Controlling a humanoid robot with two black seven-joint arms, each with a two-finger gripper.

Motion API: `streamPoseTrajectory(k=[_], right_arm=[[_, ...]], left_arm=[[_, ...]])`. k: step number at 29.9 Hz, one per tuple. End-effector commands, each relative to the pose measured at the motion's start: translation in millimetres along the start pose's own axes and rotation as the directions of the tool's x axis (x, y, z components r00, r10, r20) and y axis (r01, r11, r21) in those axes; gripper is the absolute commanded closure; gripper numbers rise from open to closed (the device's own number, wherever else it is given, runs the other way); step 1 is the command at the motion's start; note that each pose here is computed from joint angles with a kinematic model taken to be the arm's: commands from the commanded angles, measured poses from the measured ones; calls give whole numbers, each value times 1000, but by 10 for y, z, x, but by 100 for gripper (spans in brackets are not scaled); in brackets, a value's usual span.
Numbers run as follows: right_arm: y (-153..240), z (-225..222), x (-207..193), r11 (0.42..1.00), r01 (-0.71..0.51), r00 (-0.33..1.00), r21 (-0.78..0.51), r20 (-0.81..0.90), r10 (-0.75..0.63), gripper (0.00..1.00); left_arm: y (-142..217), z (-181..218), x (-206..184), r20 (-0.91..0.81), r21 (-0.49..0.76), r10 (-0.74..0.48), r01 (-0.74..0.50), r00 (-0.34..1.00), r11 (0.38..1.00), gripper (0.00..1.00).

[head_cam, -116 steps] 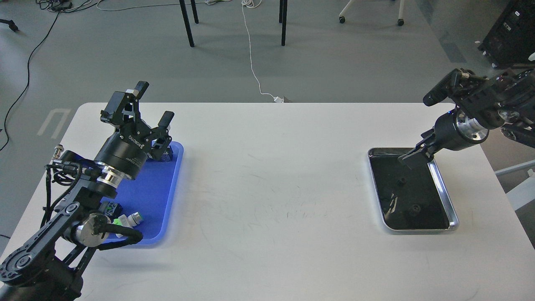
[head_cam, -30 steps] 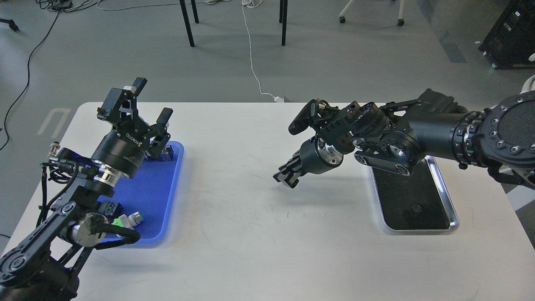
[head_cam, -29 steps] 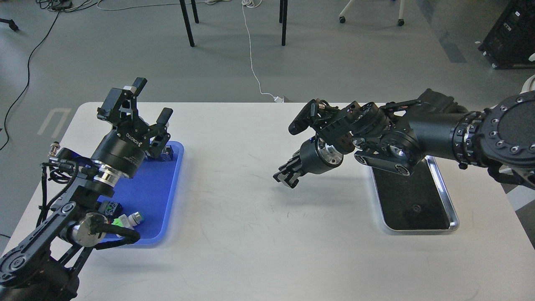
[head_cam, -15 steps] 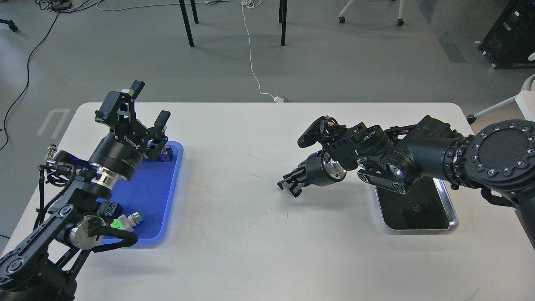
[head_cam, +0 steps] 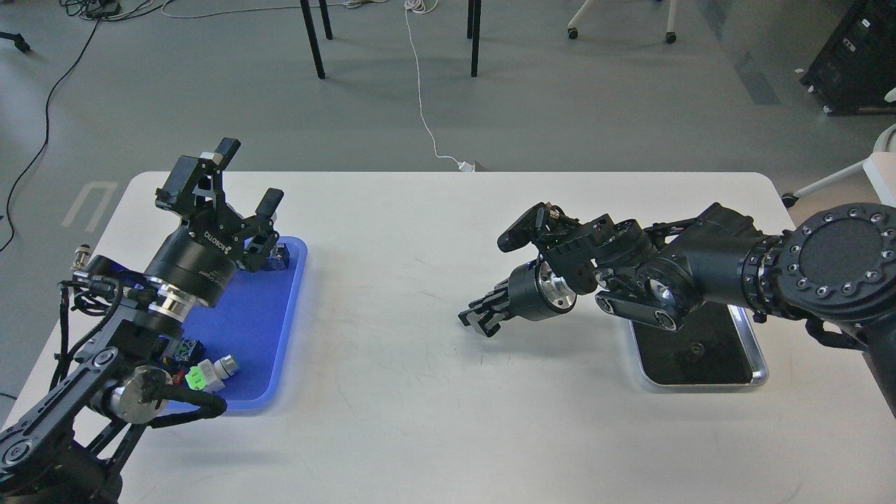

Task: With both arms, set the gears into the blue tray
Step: 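Carry the black gear with the right gripper to the table center and release, then retract the right gripper back over the metal tray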

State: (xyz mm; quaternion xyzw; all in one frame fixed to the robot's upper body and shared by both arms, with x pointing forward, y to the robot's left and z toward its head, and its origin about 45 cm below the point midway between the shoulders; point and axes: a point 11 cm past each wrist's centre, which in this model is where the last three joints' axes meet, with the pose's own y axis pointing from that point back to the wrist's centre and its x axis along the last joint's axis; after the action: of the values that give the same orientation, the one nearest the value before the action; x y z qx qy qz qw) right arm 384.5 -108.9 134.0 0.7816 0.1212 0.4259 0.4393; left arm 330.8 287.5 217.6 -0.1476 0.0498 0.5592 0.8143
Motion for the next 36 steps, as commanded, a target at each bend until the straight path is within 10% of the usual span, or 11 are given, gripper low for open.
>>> streamPoseTrajectory(k=[1, 14, 25, 30, 36], right_arm=[[-2, -2, 3, 1000, -7, 1000, 2, 12, 7, 61], [43, -104, 339, 990, -134, 985, 38, 113, 129, 5], [603, 315, 429, 905, -425, 811, -8, 440, 385, 3], [1183, 938, -15, 690, -687, 349, -229, 728, 590, 2], [1329, 1205, -603, 489, -741, -170, -461, 832, 528, 1]], left_arm=[[2, 0, 1, 1, 0, 0, 0, 1000, 1000, 2], [17, 52, 28, 21, 4, -10, 10, 1000, 1000, 2], [26, 50, 13, 29, 12, -28, 28, 999, 1000, 2], [-8, -7, -161, 192, 67, -165, 155, 967, 986, 2], [-180, -158, -719, 415, 199, -489, 448, 768, 872, 2]])
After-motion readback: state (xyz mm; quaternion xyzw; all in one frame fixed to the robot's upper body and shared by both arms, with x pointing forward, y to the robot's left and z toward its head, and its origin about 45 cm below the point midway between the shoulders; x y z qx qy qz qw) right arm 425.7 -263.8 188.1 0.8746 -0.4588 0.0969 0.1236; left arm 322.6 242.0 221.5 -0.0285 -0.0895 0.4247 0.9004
